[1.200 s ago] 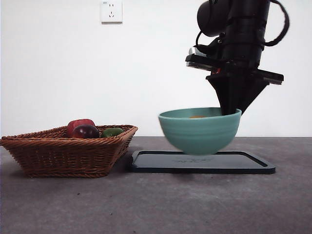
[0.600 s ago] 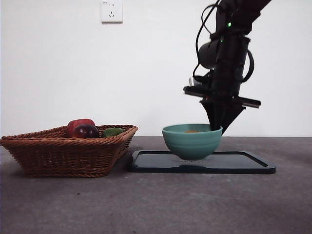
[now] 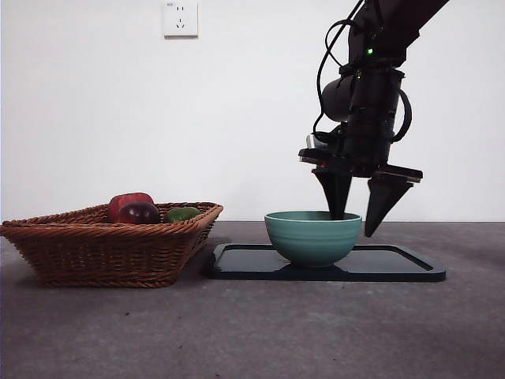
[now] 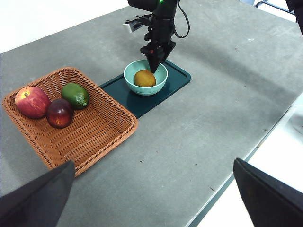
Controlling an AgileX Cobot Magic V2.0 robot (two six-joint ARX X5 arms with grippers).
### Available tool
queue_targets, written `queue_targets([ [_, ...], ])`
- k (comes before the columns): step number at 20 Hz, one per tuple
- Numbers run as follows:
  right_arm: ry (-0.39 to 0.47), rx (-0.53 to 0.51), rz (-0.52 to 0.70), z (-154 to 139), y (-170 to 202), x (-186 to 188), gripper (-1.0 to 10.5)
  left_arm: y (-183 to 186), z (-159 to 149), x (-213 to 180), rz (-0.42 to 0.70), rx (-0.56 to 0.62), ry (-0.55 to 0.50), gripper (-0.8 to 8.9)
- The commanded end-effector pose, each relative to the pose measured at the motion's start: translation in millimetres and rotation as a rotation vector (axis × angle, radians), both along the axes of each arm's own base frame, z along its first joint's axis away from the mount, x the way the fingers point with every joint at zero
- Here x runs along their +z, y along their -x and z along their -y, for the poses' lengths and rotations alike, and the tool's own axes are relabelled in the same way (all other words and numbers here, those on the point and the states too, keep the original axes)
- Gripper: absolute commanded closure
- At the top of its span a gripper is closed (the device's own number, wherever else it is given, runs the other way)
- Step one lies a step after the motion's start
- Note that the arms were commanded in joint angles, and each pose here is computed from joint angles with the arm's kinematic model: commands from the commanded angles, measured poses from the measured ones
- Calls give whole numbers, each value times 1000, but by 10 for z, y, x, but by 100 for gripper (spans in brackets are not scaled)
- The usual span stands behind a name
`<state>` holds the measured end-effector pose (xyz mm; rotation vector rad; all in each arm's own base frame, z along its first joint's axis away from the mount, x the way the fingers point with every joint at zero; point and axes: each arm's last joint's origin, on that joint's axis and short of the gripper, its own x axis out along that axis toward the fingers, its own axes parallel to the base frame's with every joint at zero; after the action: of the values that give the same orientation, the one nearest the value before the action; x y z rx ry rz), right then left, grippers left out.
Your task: Pick up the wifruite, put it on the bowl, pick up the plate, put it on desk
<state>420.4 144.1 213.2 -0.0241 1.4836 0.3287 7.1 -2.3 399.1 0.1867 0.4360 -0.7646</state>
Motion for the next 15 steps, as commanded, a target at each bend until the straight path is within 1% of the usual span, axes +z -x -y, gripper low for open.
queue_targets([
  [1, 48, 1, 35, 2, -57, 136, 531, 5, -7, 41, 16, -9, 15, 157],
  [3, 115, -12, 79, 44, -33, 490, 445, 5, -7, 41, 16, -9, 15, 157],
  [4, 124, -17, 115, 60, -4, 704, 442, 5, -7, 41, 16, -9, 15, 157],
  [6, 61, -29, 224, 55, 184, 1167, 398, 5, -7, 42, 11, -5, 21, 157],
  [7, 66, -16, 282, 47, 317, 1373, 398, 4, -5, 45, 13, -5, 23, 157],
  [10, 29, -11, 427, 154, 816, 1962, 398, -8, 12, 87, 41, -6, 61, 157],
  [12, 5, 0, 491, 252, 1152, 2219, 398, -11, 16, 96, 47, -6, 70, 157],
  [15, -14, 2, 538, 447, 1661, 2401, 399, -10, 15, 93, 45, -6, 67, 157],
])
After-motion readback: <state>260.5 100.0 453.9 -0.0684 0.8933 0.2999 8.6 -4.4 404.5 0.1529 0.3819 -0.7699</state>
